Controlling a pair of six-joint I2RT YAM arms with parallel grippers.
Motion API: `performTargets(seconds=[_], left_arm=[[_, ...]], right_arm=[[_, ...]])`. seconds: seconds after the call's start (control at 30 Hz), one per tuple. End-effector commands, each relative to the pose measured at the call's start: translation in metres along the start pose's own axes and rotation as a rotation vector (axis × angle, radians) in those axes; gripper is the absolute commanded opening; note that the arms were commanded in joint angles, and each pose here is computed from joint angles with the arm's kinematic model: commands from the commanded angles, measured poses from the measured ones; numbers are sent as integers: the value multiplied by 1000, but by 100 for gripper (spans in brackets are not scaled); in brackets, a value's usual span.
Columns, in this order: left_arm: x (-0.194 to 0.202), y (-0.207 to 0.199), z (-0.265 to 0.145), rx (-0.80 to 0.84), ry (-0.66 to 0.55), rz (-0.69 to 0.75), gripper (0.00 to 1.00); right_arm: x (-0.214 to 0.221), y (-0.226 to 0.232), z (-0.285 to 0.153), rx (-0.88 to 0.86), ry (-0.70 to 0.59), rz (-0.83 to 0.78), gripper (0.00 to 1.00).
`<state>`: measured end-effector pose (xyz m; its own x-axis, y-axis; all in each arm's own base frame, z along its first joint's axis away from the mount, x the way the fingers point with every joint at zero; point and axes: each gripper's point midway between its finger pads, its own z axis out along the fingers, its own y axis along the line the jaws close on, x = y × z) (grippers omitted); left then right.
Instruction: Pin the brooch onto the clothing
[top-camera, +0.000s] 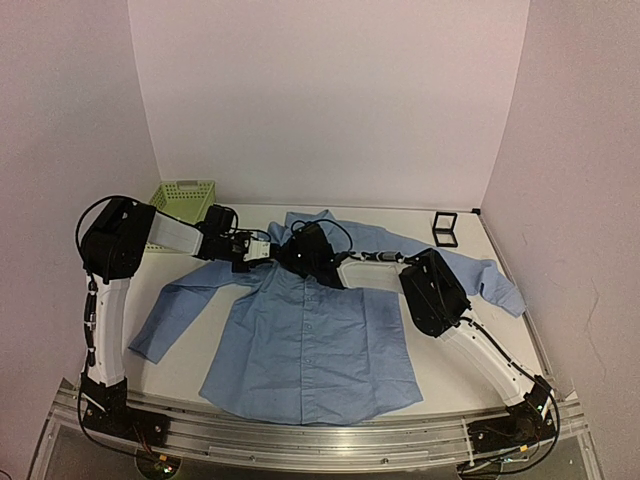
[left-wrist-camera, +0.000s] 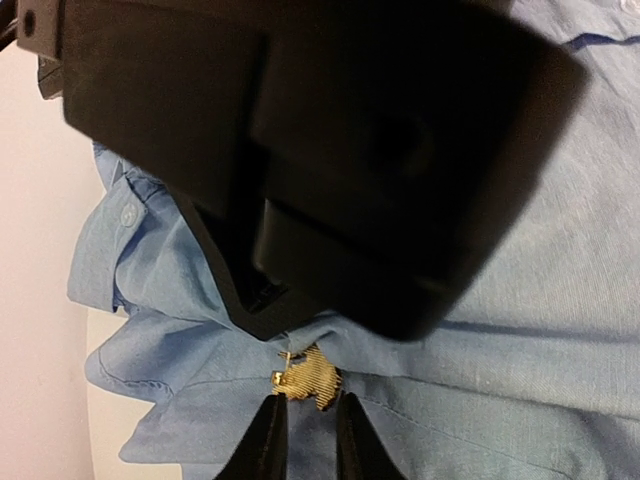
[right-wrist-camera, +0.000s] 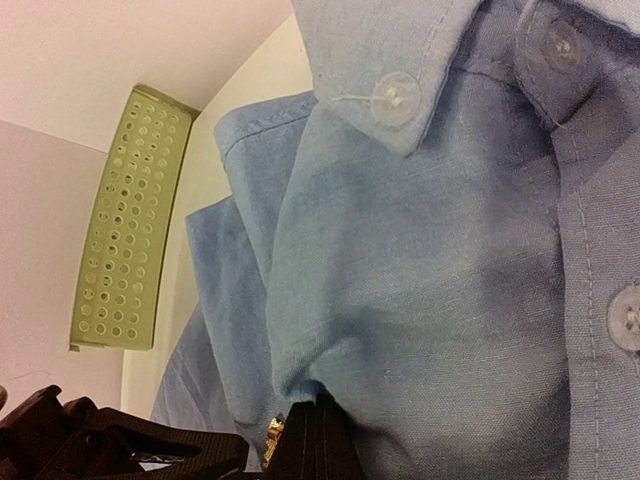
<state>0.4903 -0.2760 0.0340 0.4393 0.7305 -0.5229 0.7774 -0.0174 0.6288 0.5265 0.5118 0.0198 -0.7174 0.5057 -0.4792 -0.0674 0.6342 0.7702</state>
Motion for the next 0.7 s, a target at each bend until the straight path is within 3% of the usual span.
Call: performTargets(seconds=[0.0,0.53,0.67], left_arm=[[-5,0,5,-11,-33,39,13],[-9,-15,8,45,-59,72,11],[-10,-16,8,39,-61,75,5]], right_arm=[[34,-68,0,190,110,-25,0],[34,-69,1,190,109,-13,0],[34,-70,2,191,110,-11,0]])
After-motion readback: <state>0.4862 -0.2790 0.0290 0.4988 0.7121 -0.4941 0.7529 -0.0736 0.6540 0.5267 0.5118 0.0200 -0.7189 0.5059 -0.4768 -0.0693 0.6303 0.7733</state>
